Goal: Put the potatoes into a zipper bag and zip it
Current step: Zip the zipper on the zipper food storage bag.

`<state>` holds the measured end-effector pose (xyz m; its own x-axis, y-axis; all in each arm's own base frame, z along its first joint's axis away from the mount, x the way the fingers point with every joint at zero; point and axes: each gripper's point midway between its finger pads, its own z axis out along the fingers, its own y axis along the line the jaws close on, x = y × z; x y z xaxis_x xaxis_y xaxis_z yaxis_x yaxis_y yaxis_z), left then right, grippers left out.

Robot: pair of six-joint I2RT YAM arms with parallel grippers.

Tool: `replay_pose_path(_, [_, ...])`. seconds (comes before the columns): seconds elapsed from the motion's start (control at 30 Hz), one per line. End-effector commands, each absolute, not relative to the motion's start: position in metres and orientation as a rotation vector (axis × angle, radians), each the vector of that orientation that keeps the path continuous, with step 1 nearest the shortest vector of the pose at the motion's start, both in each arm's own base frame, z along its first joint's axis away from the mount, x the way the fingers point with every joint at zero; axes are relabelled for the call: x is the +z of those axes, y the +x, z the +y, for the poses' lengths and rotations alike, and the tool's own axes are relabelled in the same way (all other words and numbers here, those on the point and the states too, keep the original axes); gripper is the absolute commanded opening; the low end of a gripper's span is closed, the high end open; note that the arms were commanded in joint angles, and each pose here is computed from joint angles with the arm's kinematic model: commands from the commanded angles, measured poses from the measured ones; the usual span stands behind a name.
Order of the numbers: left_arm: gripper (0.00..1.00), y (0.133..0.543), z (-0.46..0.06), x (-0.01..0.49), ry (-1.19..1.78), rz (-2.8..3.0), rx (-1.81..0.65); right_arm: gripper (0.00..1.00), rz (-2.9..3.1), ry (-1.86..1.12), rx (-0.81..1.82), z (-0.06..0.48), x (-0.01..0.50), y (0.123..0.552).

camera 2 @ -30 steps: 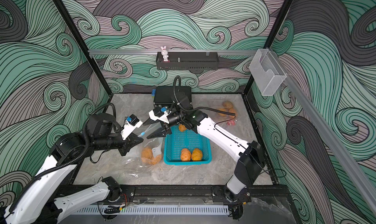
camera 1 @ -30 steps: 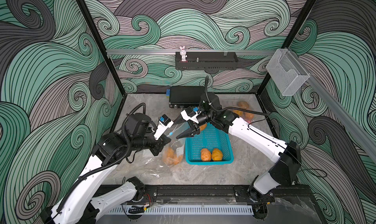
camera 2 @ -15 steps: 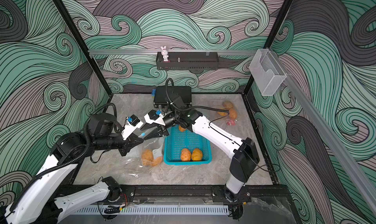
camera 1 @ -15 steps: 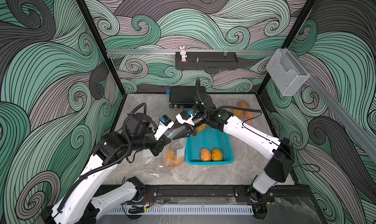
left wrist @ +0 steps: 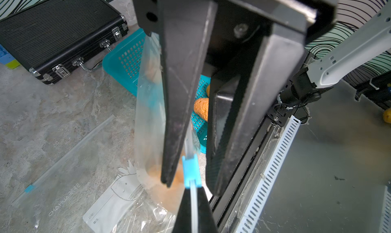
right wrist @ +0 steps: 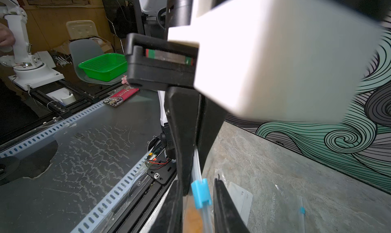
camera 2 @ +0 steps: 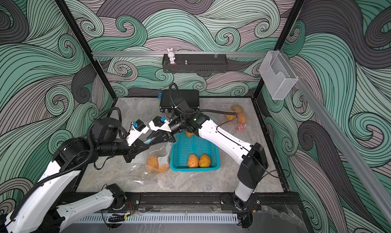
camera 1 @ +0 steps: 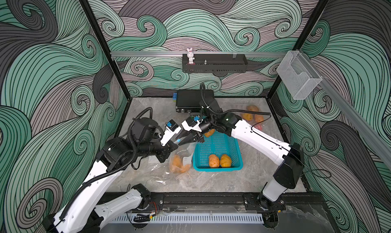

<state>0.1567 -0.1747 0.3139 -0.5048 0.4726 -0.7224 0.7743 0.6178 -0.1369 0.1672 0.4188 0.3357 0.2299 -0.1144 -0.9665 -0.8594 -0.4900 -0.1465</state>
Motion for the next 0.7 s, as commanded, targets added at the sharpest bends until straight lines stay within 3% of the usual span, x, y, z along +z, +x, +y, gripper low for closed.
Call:
replay_pose_path(0.0, [0.00,0.151,-0.176,0.321,1.000,2.161,-0.618,0.21,0.884,-1.798,1.320,0.418,0.341,0.163])
replay_pose_path(0.67, [0.00,0.153,-0.172,0.316,0.986,2.166,-0.585,0.22,0.863,-1.790,1.324,0.413,0.354,0.155])
